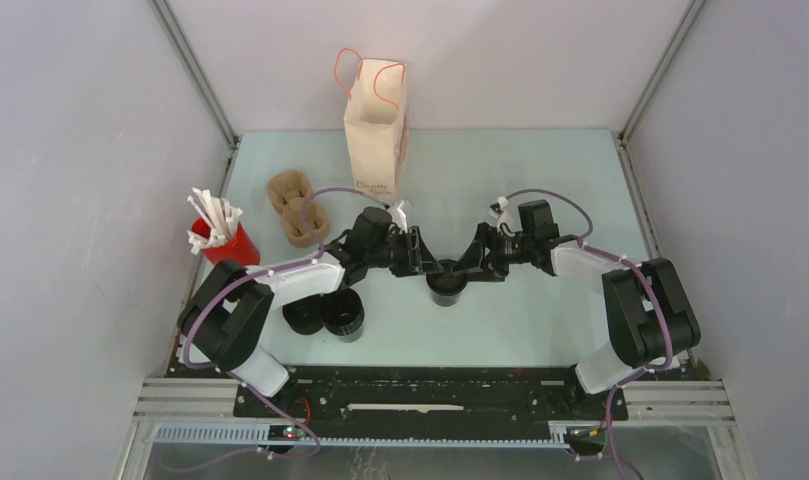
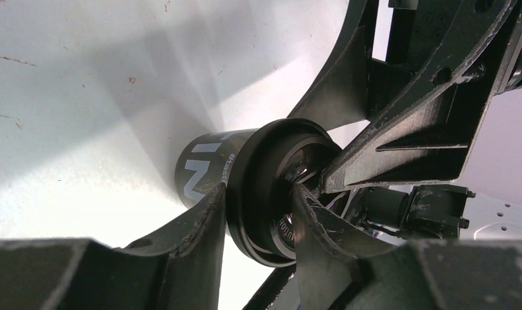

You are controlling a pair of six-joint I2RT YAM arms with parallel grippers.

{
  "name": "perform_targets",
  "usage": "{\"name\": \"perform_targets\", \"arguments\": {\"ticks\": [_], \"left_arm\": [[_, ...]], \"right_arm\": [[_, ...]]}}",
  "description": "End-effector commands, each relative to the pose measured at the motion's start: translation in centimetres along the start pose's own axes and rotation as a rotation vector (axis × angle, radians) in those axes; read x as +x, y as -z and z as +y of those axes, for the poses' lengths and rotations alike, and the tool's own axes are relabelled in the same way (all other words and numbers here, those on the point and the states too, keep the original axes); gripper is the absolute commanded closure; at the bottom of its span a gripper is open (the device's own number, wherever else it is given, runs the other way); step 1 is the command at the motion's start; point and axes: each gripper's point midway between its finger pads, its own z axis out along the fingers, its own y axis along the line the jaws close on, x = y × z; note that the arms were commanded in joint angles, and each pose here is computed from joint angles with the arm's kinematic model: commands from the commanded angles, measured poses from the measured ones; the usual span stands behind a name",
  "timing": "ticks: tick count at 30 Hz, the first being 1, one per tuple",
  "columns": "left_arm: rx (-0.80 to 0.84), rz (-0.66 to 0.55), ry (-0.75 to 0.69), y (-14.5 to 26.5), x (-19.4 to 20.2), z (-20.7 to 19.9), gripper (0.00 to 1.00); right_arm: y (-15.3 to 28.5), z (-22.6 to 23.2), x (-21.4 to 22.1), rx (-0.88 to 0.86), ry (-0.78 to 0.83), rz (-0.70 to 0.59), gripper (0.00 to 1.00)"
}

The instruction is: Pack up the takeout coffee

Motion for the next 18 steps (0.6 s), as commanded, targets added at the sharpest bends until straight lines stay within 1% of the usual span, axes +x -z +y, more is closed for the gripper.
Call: {"name": "perform_targets", "arguments": {"ticks": [1,4,6,11,18], "left_arm": [[-0.089,0.032,-0.030,0.5,1.6,1.7,0.56],[-0.090,0.022,-0.036,0.7,1.4,1.5,0.56],[-0.089,0.017,-0.039,0.9,1.4,1.4,0.56],[-0.098,0.010,-0.040,1.2,1.6,1.6,0.56],[-0.105,0.000,-0.019,1.2,2.6,2.3,0.56]], "right_arm": [[-0.1,1.4,-0.1,-0.021,0.052,0.002,0.28],[-0.3,1.5,0.7,-0.026,0.081,-0.004,0.29],[-0.1,1.6,0.4,-0.068,0.075,-0.041,0.29],[-0.3,0.7,1.2,-0.091,0.056,-0.054,0.40],[-0.9,-1.8,2.1,-0.102,0.061,-0.154,0.44]]}}
